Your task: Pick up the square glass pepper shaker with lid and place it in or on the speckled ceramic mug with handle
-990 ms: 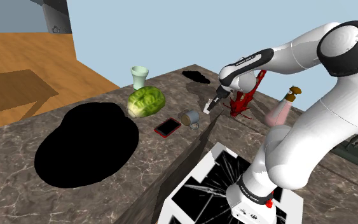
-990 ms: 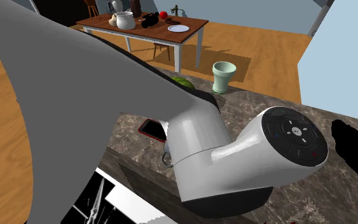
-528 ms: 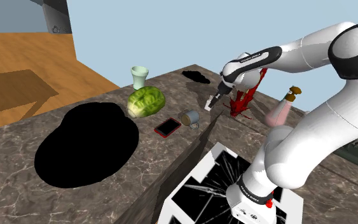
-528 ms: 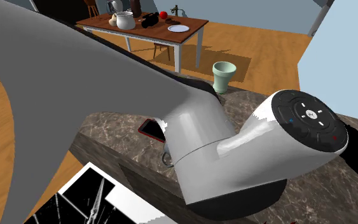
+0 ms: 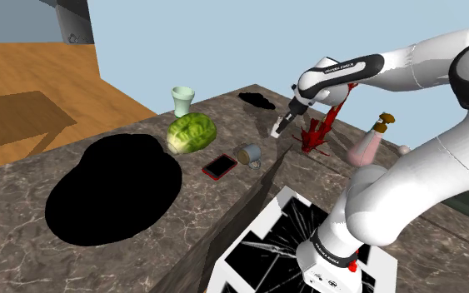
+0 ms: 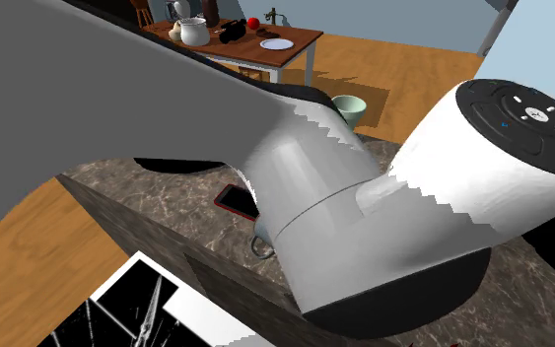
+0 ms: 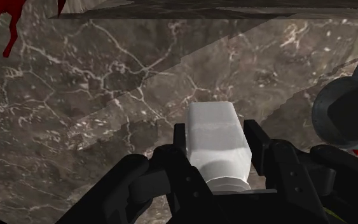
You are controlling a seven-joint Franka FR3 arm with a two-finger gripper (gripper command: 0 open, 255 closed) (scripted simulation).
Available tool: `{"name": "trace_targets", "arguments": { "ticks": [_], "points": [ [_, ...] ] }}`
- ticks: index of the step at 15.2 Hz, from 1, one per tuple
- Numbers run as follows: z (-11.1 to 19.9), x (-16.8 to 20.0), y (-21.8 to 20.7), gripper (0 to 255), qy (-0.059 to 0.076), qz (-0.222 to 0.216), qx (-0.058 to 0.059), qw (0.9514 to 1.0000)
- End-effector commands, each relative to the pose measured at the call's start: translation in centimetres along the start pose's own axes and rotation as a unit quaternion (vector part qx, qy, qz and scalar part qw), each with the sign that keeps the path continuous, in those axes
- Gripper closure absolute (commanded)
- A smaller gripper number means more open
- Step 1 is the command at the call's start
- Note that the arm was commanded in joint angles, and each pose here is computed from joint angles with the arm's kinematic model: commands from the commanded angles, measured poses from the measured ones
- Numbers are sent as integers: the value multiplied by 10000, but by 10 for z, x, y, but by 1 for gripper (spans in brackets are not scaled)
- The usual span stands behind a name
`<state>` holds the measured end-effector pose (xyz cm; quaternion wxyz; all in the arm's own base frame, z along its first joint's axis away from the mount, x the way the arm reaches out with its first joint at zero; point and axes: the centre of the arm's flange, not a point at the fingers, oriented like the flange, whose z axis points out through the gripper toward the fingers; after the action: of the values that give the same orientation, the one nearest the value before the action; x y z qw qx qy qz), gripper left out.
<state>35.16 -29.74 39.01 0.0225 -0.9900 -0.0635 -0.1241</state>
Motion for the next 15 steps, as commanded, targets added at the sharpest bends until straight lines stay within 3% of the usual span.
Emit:
{"name": "trace_targets", "arguments": {
  "ticks": [1,15],
  "points": [
    [-11,2,-1,255,-3,1,-1,10000],
    [-83,21,-3,255,-3,1,-1,10000]
  ]
}}
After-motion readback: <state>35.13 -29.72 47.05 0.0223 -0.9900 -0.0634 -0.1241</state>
